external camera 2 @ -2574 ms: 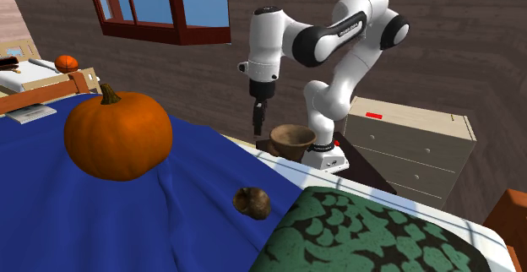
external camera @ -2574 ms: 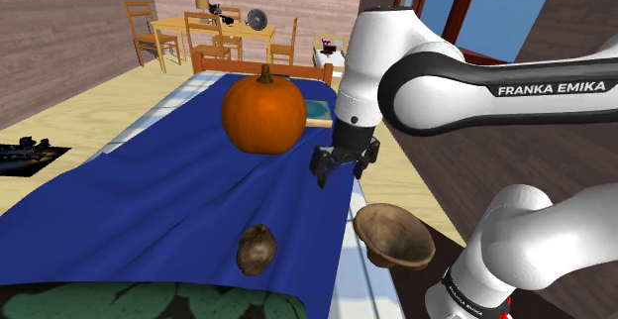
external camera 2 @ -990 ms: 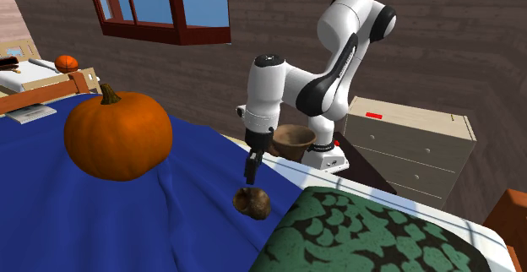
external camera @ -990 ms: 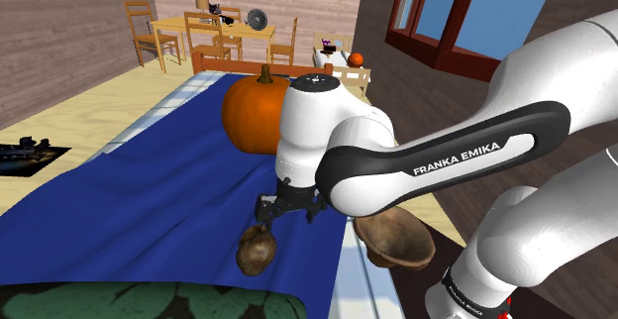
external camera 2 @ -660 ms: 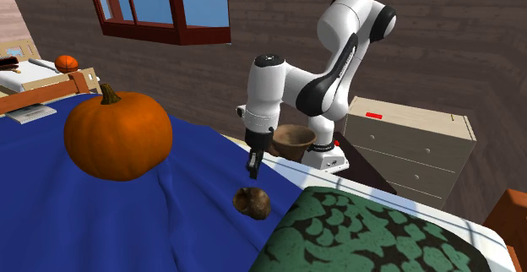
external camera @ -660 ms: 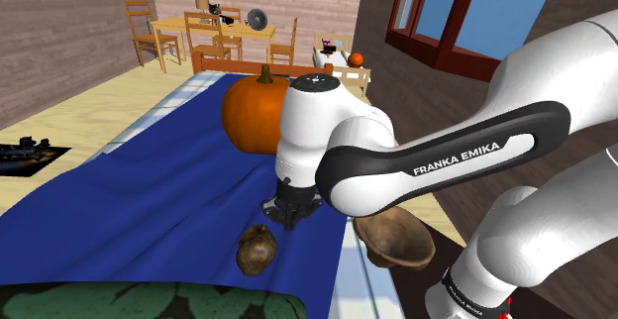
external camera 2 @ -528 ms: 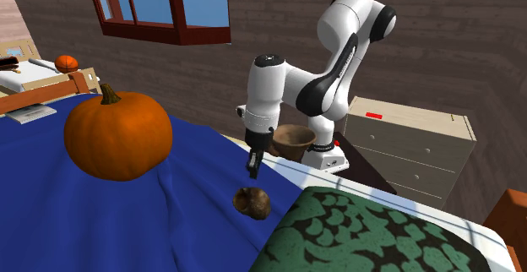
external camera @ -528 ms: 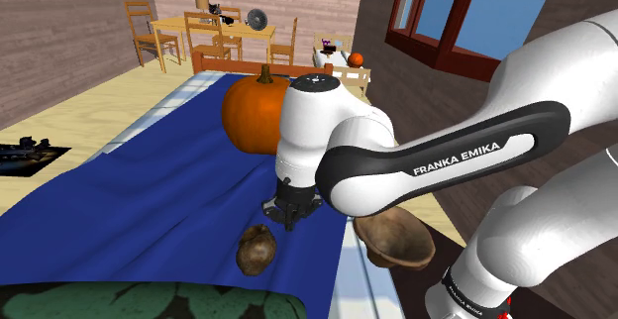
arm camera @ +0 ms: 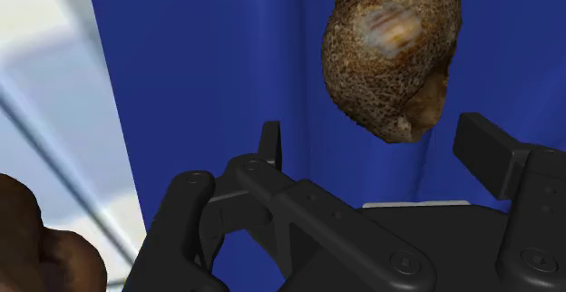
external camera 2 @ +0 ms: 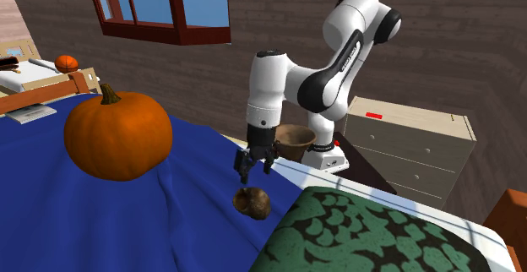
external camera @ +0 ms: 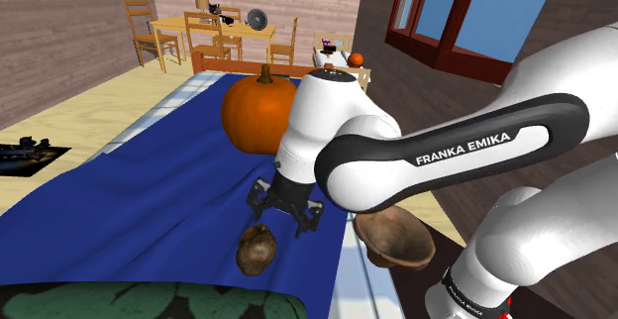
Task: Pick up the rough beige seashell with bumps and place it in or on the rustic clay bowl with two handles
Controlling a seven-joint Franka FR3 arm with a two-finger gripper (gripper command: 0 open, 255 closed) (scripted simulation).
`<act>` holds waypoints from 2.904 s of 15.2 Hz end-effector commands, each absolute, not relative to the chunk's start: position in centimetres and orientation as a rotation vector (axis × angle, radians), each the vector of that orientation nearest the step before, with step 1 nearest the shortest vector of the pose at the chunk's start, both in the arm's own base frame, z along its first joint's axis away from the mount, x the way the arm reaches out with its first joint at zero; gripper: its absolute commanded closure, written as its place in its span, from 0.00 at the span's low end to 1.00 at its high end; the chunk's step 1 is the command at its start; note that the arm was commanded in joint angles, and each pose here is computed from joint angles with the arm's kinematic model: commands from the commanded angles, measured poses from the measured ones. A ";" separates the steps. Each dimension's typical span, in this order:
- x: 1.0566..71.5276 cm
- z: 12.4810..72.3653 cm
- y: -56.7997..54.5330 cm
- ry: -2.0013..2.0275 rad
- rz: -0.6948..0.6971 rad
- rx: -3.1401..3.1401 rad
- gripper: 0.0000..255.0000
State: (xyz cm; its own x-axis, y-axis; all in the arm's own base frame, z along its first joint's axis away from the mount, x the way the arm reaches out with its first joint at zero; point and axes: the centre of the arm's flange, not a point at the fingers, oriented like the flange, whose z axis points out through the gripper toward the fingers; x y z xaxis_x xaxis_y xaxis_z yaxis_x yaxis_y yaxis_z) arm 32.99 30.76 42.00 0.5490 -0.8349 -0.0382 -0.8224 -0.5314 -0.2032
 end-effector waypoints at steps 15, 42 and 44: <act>33.5 38.7 31.5 1.619 -0.045 -2.387 0.00; 33.5 47.6 31.5 1.619 -0.045 -2.387 1.00; 33.5 48.7 31.5 1.619 -0.045 -2.387 1.00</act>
